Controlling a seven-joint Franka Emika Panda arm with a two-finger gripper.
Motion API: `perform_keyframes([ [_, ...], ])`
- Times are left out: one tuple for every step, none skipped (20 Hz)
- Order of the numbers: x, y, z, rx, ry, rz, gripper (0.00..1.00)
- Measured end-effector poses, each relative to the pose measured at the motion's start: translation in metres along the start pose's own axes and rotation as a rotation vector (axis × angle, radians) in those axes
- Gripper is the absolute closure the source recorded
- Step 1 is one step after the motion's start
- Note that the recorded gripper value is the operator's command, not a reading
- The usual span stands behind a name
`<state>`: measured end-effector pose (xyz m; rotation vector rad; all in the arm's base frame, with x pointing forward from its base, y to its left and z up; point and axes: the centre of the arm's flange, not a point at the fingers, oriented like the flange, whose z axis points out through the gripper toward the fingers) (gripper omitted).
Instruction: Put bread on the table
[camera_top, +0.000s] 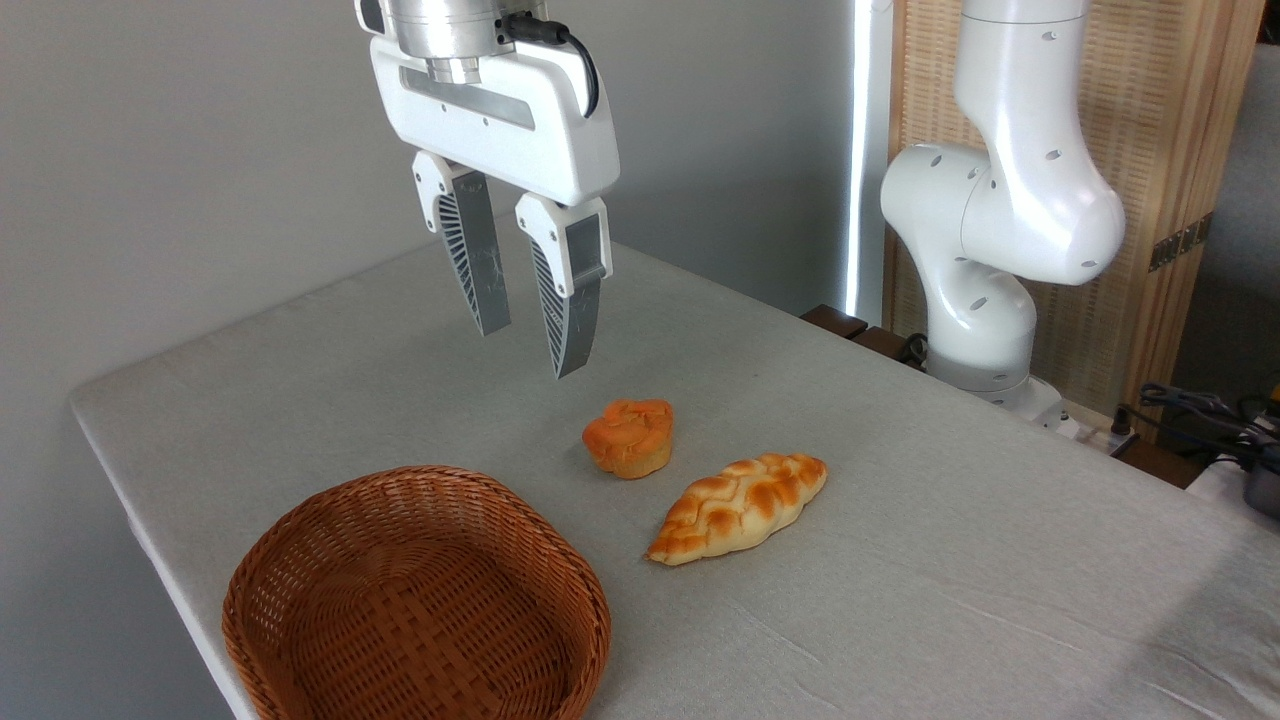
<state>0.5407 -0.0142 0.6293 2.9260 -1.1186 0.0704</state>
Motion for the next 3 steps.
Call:
perform_keyframes([
  [0.0001,0.0001,-0.0001,0.0,0.0,0.0,0.0],
  [0.0001,0.0001,-0.0001,0.0,0.0,0.0,0.0],
  [0.0001,0.0001,-0.0001,0.0,0.0,0.0,0.0],
])
